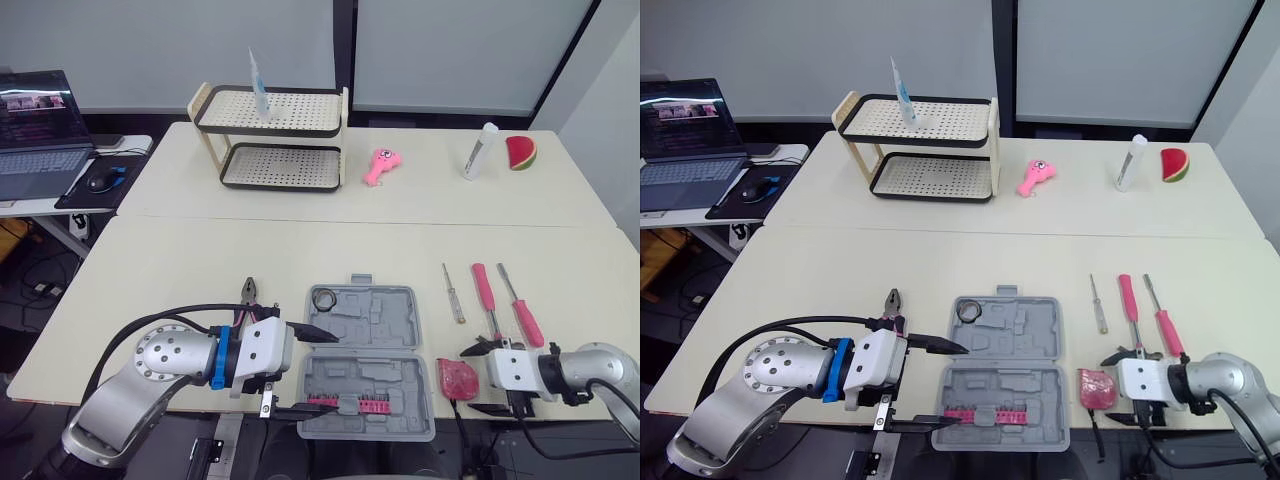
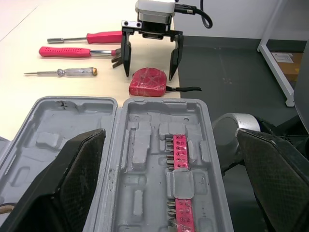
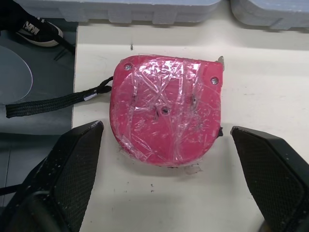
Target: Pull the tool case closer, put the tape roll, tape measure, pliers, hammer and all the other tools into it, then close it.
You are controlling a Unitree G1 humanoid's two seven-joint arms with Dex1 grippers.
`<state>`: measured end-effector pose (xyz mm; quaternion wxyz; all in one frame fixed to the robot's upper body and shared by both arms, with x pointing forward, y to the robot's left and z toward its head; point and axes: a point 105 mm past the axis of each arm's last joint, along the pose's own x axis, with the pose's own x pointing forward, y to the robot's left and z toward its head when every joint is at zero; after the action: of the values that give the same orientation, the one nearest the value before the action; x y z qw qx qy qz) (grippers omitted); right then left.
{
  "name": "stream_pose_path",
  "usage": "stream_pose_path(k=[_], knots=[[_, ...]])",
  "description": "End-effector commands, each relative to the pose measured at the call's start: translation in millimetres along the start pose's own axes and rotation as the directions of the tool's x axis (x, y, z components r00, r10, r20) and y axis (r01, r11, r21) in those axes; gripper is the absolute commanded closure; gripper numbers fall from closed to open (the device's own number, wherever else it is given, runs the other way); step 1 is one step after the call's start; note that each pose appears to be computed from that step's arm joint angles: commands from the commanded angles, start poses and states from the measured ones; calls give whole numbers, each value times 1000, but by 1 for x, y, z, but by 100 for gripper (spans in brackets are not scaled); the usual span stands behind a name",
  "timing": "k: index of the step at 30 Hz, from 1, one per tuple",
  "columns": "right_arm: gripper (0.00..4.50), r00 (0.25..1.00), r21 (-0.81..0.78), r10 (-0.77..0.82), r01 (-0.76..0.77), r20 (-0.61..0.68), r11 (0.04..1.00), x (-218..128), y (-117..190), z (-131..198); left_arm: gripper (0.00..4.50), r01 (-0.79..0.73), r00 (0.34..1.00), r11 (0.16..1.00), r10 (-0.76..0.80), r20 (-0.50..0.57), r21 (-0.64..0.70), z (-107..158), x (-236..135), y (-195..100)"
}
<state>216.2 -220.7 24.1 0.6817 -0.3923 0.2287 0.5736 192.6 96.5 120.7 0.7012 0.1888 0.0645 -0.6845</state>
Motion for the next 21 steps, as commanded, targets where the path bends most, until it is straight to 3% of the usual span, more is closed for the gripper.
stream_pose_path(k=[1, 21], knots=[[2, 1000, -4, -9, 9, 14, 1000, 1, 0, 1, 0, 10, 1000, 1000, -11, 13, 28, 7, 0, -2], [2, 999, -4, -29, 29, 19, 1000, 9, 2, 5, 0, 11, 1000, 1000, -11, 9, 28, 4, 1, -4]])
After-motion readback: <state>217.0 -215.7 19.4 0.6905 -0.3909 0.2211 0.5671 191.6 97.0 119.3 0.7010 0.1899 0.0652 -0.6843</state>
